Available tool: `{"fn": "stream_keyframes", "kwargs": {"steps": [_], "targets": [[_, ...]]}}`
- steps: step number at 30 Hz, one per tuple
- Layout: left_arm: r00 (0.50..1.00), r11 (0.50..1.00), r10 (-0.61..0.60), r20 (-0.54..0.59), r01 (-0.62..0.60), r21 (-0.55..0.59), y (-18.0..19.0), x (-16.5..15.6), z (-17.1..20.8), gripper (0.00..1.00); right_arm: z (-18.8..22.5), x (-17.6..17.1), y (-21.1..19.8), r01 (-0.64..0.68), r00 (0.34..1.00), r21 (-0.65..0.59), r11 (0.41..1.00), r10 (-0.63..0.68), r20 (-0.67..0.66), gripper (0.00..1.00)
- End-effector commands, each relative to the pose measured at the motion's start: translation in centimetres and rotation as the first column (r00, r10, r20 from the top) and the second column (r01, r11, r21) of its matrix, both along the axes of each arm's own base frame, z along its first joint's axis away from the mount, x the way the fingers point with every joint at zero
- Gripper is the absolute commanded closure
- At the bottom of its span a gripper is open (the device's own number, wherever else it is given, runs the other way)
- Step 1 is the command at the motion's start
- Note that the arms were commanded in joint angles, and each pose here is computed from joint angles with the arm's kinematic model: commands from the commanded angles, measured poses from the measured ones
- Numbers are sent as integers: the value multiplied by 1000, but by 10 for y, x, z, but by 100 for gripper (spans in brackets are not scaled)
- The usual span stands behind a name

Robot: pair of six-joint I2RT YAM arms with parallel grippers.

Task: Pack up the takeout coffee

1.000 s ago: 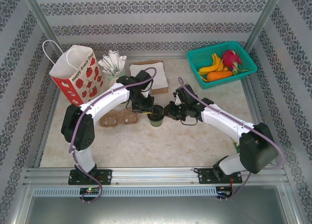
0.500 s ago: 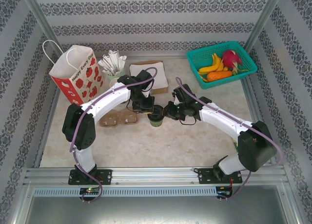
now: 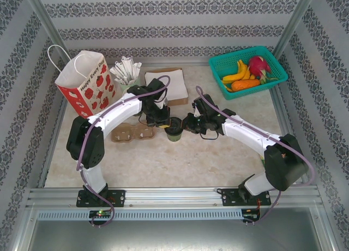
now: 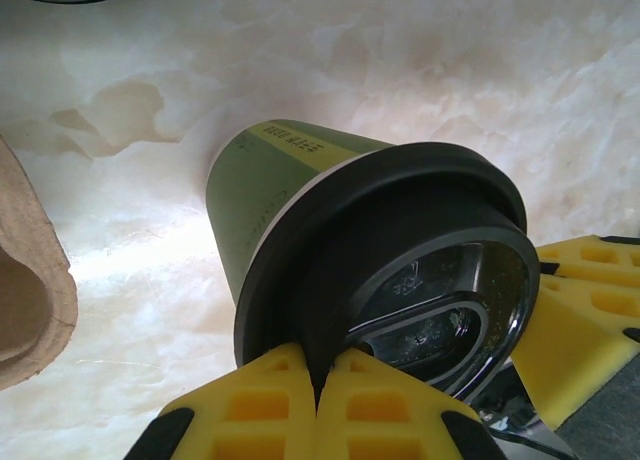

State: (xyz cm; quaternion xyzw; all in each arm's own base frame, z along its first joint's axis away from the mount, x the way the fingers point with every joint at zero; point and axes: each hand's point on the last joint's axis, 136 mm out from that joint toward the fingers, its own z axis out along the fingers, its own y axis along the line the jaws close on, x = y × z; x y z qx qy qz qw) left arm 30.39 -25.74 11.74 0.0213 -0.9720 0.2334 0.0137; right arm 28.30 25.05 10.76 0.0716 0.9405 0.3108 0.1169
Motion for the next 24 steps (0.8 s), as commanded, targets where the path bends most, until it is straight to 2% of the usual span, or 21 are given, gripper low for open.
{"fn": "stream_keyframes", "kwargs": {"steps": [1,5,9,13,18,24], "targets": [[957,946,73,-280,23,324,69,-50,-93,100,-98,-63,-61,-26,955,-313,949,-69,-289,84],[960,947,35,-279,57,317,66,-50,-89,100,-72,-45,-39,-24,974,-212,977,-25,-226,82],[992,935,-50,-118,88,343,61,-19,-48,100,-18,-18,-3,-38,994,-22,999,36,-102,75],[993,934,-122,0,114,337,50,-2,-6,100,19,0,7,-35,998,64,997,38,-41,73],[979,928,-196,64,164,335,32,1,20,100,37,16,4,-4,1000,128,992,5,-3,73],[974,928,-217,61,186,323,21,1,16,100,32,25,7,-22,1000,148,989,23,-9,71]]}}
